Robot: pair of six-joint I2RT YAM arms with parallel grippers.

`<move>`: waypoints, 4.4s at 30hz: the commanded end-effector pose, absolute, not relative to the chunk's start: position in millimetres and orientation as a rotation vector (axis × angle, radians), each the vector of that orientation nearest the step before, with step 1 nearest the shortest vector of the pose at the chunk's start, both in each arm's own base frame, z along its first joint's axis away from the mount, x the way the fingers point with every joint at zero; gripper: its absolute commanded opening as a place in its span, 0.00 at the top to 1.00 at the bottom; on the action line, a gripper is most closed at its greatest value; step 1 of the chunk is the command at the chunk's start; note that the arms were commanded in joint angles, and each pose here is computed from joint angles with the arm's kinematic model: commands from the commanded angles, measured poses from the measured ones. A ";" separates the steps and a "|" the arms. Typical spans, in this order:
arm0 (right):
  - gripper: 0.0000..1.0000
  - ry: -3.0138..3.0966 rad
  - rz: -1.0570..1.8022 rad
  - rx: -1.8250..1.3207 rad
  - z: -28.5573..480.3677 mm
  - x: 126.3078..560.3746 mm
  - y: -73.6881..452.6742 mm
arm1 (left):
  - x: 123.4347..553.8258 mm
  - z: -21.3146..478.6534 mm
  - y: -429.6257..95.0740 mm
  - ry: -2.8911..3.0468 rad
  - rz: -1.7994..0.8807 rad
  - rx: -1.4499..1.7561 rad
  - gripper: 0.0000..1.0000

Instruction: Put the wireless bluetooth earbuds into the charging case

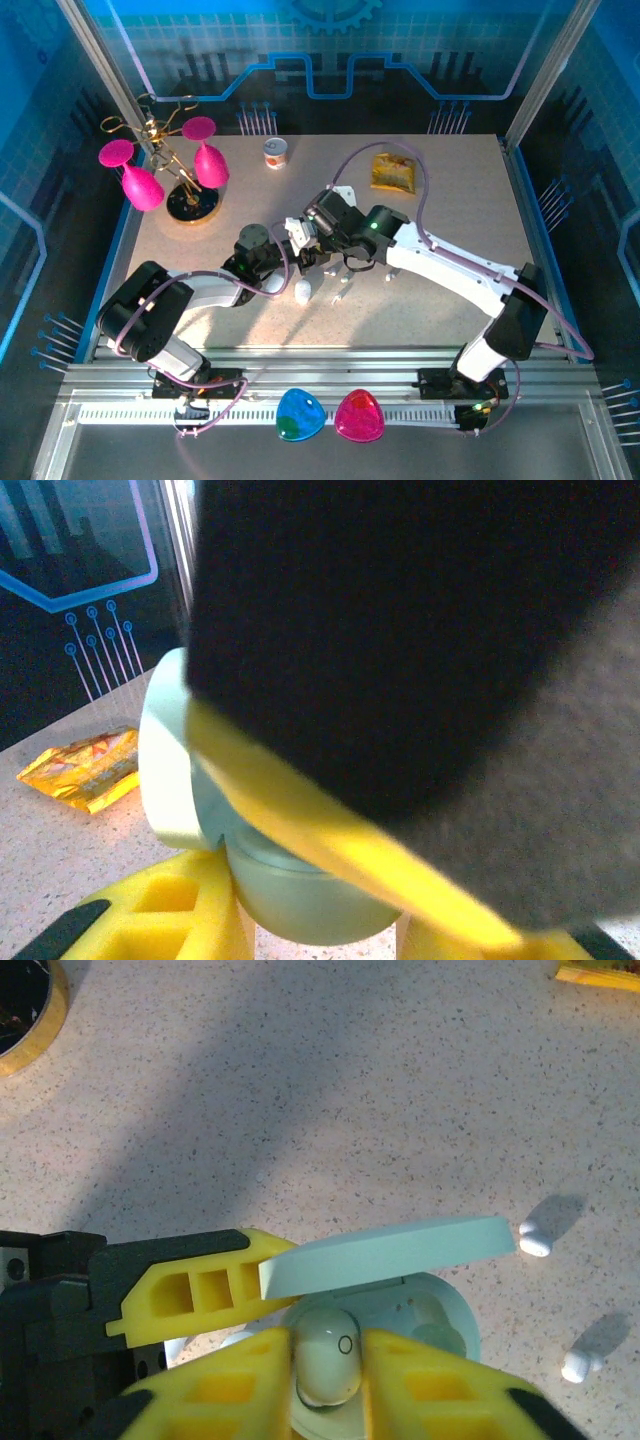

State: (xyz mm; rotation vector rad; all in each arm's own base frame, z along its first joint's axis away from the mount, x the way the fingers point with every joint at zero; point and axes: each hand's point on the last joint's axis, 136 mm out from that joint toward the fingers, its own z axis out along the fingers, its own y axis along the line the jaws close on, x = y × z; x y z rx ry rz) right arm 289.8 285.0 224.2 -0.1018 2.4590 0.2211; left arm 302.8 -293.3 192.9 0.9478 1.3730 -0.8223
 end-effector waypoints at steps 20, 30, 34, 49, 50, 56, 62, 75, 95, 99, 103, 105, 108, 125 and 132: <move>0.84 2.313 0.597 -0.109 251.6 282.7 269.3 | 295.8 222.0 -299.3 1.238 -0.834 0.955 0.81; 0.96 2.342 0.612 -0.170 241.7 287.1 282.2 | 290.6 222.9 -298.7 1.216 -0.834 0.974 0.81; 0.97 2.367 0.620 -0.182 234.8 287.2 286.1 | 289.8 225.4 -298.4 1.210 -0.833 0.975 0.81; 0.76 2.315 0.578 -0.135 250.7 289.7 272.0 | 292.1 219.6 -297.1 1.216 -0.800 0.982 0.80; 0.76 2.322 0.579 -0.136 248.9 290.3 273.2 | 291.7 219.9 -297.2 1.214 -0.801 0.983 0.80; 0.77 2.363 0.583 -0.153 237.4 291.0 281.2 | 290.9 221.7 -297.3 1.205 -0.801 0.986 0.80; 0.79 2.414 0.572 -0.178 227.6 289.6 286.0 | 292.5 222.6 -297.2 1.208 -0.796 0.981 0.81; 0.92 2.398 0.543 -0.191 236.7 287.9 278.8 | 292.4 215.3 -295.3 1.227 -0.788 0.979 0.80; 0.93 2.307 0.505 -0.191 253.9 290.3 252.3 | 280.2 212.3 -293.4 1.266 -0.894 0.986 0.80; 0.93 2.307 0.494 -0.223 251.0 288.6 249.4 | 276.6 216.0 -292.7 1.268 -0.915 0.987 0.80; 0.93 2.312 0.488 -0.236 247.2 287.1 246.9 | 275.3 220.6 -291.2 1.268 -0.920 0.980 0.80; 0.93 2.316 0.485 -0.239 245.0 286.3 246.1 | 275.2 222.0 -290.6 1.271 -0.927 0.974 0.80; 0.93 2.312 0.495 -0.244 245.4 285.0 246.1 | 274.9 224.0 -290.6 1.270 -0.933 0.969 0.80; 0.92 2.316 0.532 -0.314 242.4 276.2 250.0 | 280.0 232.3 -291.5 1.262 -0.943 0.948 0.81; 0.92 2.306 0.531 -0.306 243.4 281.9 253.8 | 276.5 234.5 -291.3 1.249 -0.947 0.959 0.81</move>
